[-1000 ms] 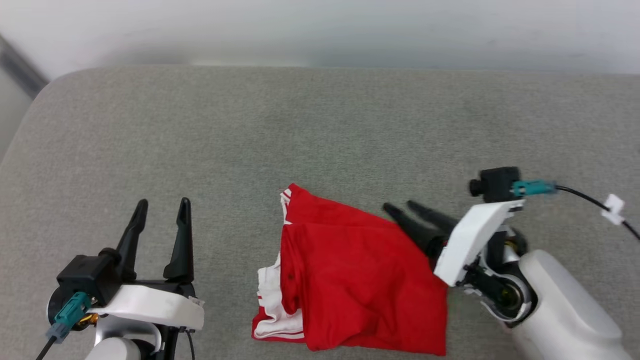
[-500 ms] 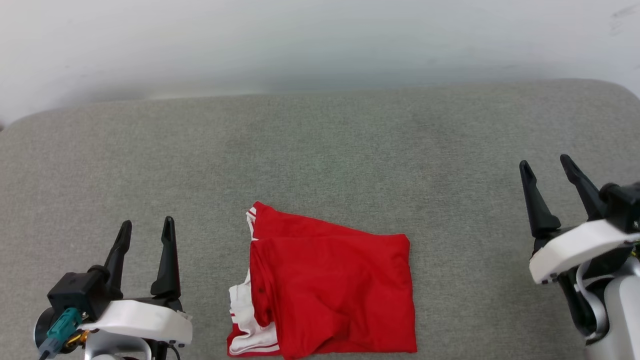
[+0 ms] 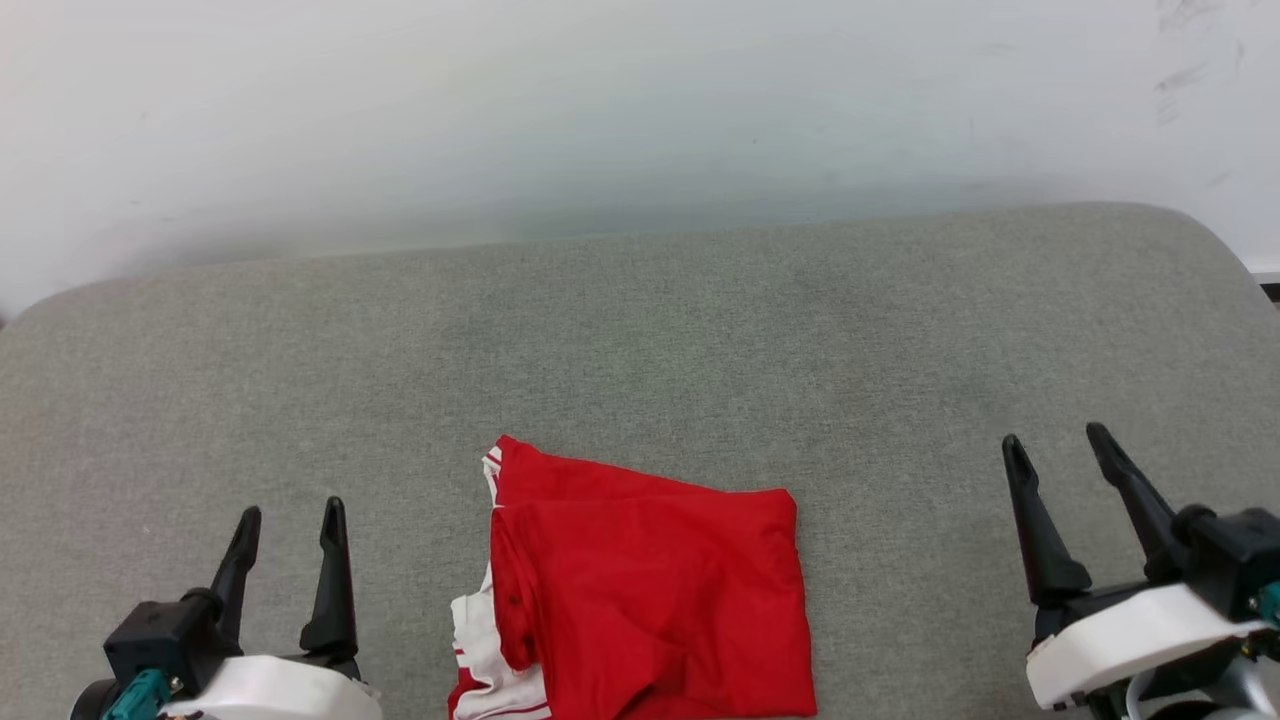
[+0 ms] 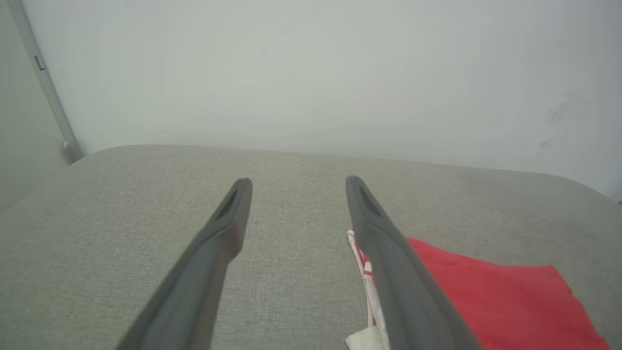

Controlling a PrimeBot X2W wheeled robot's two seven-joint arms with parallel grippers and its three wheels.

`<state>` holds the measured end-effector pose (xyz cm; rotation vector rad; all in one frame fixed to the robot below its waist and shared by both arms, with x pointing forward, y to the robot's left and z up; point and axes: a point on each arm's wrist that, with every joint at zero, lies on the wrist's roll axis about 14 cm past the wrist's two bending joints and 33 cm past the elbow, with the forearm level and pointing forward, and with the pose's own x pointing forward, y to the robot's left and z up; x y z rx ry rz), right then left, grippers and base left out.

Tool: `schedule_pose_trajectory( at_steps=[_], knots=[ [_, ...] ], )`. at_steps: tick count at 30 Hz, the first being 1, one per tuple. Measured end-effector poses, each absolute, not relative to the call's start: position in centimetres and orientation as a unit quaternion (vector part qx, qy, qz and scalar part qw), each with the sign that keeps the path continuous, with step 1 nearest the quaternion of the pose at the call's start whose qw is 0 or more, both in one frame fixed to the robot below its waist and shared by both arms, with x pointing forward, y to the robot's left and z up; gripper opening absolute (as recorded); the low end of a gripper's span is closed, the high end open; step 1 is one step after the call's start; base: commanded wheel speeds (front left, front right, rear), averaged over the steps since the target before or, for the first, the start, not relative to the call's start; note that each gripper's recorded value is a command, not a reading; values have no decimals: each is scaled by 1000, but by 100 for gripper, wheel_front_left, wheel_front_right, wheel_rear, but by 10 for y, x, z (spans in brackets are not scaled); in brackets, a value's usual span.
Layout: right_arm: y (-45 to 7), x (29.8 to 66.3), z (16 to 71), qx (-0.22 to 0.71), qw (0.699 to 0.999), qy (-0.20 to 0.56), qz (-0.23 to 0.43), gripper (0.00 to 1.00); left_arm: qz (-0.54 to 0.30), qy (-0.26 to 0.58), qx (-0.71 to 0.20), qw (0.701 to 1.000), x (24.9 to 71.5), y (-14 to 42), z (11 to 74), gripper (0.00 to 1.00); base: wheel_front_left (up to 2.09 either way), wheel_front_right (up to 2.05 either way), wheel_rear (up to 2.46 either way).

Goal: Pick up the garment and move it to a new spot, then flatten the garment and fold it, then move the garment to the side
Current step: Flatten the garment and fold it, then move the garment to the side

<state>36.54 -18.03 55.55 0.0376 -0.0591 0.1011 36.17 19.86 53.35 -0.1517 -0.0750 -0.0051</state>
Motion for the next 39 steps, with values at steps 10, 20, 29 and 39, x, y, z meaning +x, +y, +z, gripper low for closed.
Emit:
schedule_pose_trajectory(
  at_steps=[10,20,29,39],
  knots=[
    [-181,358,554,25,999,-19,43,100,-3,-33,-74,997,359,197,532,100,0,0,0],
    [-198,360,525,93,994,46,17,100,8,-49,-82,995,359,200,540,100,0,0,0],
    [-221,364,439,248,941,231,-22,100,31,-73,-80,994,361,216,549,100,0,0,0],
    [-115,363,373,384,811,427,109,100,70,-62,-82,992,364,241,536,100,0,0,0]
  ],
)
